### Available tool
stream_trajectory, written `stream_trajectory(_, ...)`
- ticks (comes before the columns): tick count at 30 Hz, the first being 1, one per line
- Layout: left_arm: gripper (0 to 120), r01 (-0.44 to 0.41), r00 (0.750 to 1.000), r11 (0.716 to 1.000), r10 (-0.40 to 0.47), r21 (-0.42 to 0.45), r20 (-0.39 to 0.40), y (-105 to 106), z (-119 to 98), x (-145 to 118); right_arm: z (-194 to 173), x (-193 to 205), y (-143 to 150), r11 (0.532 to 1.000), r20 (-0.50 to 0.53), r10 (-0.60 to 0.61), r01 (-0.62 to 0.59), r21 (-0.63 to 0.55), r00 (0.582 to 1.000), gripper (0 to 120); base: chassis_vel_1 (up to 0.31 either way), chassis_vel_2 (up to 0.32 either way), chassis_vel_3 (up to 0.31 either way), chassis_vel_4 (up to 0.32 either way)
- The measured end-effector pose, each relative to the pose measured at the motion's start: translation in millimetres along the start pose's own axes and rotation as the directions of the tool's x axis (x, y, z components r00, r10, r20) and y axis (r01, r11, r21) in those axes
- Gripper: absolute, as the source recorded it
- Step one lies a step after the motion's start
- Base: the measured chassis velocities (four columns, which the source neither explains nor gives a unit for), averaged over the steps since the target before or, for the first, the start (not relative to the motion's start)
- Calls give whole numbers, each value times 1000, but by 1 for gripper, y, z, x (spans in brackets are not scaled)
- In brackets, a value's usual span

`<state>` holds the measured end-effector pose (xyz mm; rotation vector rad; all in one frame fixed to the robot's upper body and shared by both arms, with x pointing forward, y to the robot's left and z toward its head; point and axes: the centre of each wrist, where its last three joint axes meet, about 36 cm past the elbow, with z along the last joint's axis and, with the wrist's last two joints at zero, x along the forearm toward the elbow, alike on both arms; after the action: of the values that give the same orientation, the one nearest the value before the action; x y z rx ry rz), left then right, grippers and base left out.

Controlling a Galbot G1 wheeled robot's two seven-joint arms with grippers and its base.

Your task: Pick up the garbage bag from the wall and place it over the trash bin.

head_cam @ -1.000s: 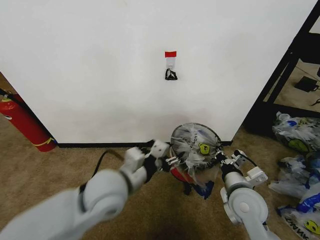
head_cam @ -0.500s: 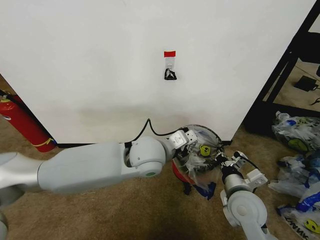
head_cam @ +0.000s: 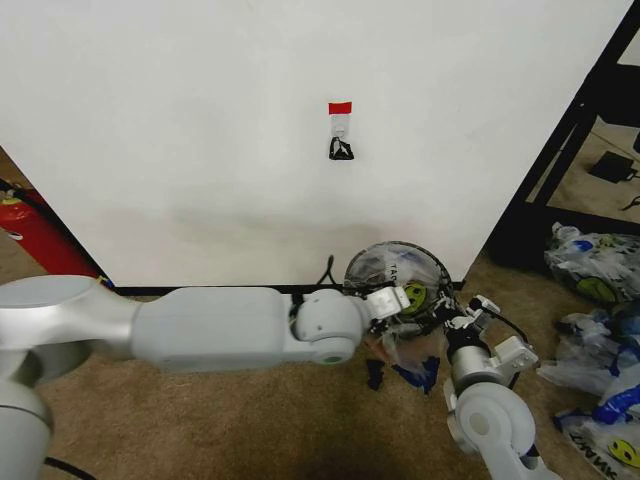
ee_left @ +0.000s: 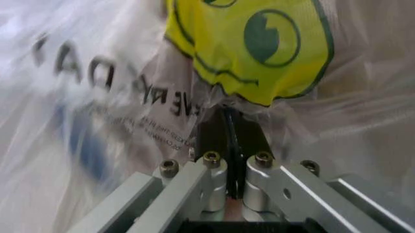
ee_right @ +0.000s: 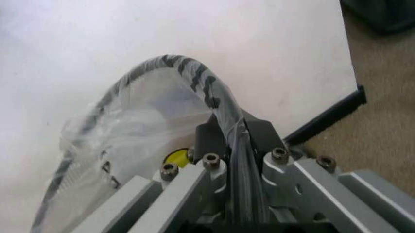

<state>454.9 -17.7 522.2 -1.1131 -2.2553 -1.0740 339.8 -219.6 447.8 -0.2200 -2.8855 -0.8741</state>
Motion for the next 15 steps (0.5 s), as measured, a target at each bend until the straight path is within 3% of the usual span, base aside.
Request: stream_trajectory(15,0,-24,995,993,36,115,-98,-12,-31,-47,11,15,-5,996,32,-64,62,63,997,1,0,0,0,0)
